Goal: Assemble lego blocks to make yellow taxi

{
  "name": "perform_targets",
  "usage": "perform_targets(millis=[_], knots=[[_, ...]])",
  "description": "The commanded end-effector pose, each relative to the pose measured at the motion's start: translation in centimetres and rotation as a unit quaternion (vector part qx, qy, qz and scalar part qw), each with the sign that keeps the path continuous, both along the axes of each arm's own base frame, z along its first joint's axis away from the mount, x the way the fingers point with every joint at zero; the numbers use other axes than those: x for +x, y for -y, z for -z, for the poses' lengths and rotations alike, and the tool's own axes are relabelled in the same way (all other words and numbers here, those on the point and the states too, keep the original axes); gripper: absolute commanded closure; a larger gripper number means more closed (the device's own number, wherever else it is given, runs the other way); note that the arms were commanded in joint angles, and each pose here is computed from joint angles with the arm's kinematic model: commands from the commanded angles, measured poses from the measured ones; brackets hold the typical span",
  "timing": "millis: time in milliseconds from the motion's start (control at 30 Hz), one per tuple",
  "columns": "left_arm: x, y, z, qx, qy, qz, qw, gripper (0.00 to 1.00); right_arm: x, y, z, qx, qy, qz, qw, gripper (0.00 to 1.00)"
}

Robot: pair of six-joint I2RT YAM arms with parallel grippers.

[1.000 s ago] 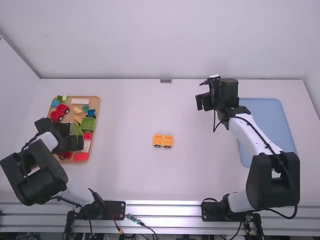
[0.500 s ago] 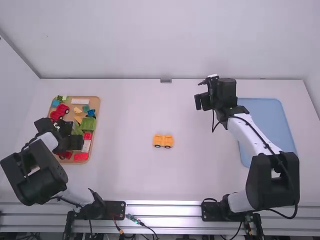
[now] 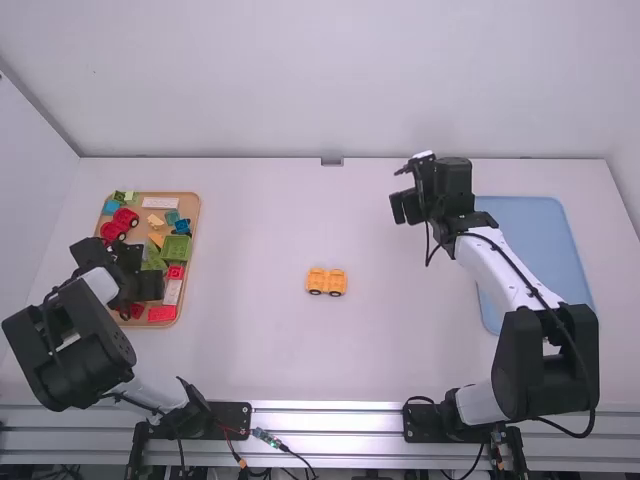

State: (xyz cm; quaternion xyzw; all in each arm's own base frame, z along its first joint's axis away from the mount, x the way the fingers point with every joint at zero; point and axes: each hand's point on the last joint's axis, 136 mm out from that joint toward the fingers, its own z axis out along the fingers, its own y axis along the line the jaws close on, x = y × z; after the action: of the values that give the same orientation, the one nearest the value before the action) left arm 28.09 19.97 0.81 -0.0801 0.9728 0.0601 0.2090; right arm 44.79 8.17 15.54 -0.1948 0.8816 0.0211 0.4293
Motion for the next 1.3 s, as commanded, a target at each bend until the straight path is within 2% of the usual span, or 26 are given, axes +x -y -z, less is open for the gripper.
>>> perform_targets(millis=[0,233,533,667,1100,1267], knots=[[-0.6,-0.3,0.0,0.004,-0.006,-0.016,1.000,0.20,0.6,0.0,-1.3,-0.010,0.017,-0.007,1.000,0.01],[-0.7,-0.2,0.2,0.006,-0.004,-0.016,1.000,0.26,0.1,-0.1,-2.2,-0.006,0.021,-0.009,1.000,0.01],[-0.8,0.0,1.2,0.018,0.009,-0.009,1.000,0.26,-1.3,-0.4,-4.8,0.006,0.036,-0.021,0.999,0.01],[-1.0,0.1,1.5,0.018,0.011,-0.013,1.000,0.31,-2.0,-0.3,-5.4,0.007,0.036,-0.019,0.999,0.01],[-1.1,0.4,2.4,0.033,0.037,-0.010,0.999,0.33,-2.1,-0.3,-5.7,0.007,0.039,-0.020,0.999,0.01],[-0.3,1.4,2.2,0.011,0.061,0.006,0.998,0.37,-2.2,-0.3,-5.6,0.005,0.036,-0.021,0.999,0.01]])
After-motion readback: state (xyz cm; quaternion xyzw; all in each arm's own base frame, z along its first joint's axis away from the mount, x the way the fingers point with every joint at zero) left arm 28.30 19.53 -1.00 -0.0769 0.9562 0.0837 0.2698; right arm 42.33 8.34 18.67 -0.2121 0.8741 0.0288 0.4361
